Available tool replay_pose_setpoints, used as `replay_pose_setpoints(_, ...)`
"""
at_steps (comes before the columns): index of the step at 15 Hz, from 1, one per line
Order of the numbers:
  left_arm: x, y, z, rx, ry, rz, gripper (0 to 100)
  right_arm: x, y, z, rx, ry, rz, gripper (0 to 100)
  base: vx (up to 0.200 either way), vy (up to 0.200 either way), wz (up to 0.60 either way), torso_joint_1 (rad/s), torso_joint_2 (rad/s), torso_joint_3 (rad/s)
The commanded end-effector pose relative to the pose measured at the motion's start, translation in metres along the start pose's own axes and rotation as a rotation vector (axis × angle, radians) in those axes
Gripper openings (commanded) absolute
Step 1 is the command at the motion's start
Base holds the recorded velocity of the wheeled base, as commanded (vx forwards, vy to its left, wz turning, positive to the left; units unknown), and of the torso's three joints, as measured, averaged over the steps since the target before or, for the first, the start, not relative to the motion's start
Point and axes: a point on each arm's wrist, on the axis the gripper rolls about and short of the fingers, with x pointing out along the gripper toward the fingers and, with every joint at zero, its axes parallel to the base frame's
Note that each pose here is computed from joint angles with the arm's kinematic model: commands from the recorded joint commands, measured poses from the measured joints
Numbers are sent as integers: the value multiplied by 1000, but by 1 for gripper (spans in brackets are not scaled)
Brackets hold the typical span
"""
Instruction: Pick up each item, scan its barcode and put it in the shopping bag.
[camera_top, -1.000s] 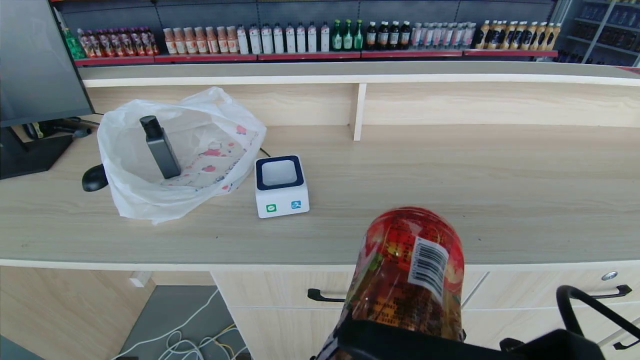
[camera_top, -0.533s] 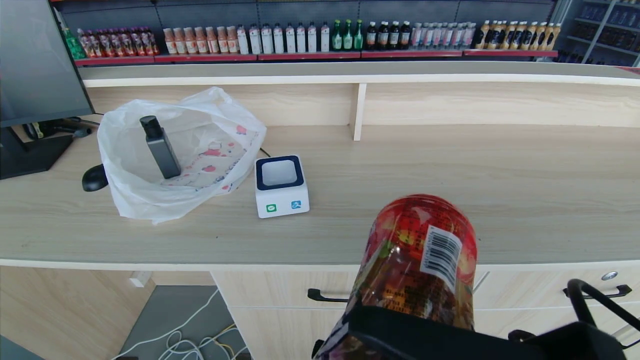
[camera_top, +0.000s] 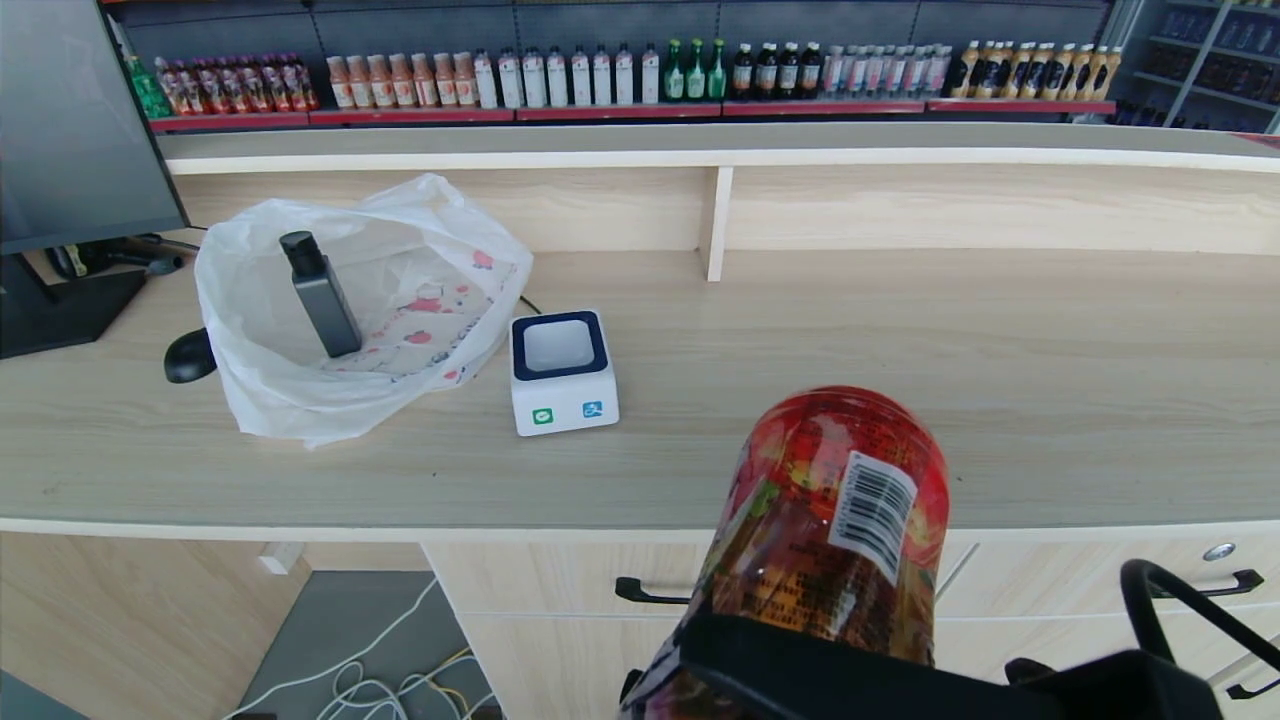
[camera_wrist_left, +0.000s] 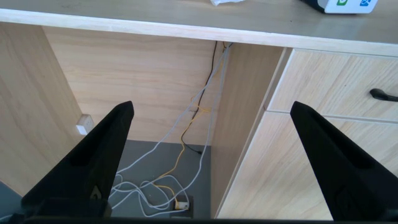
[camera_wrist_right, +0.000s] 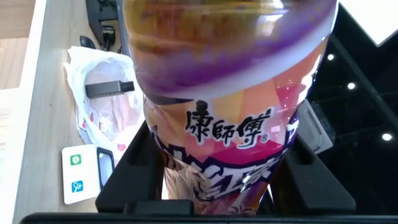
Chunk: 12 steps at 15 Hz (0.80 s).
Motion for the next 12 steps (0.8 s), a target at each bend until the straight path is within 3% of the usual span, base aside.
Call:
replay_pose_setpoints(1,0,0,0,-1,0,0,100,1,0,0,-1,-1,-2,0,0,0,0,0,0,0)
replay_pose_setpoints(12,0,0,0,-1,0,0,100,5,-2,0,-2,-1,-17,0,0,0,0,0,0,0)
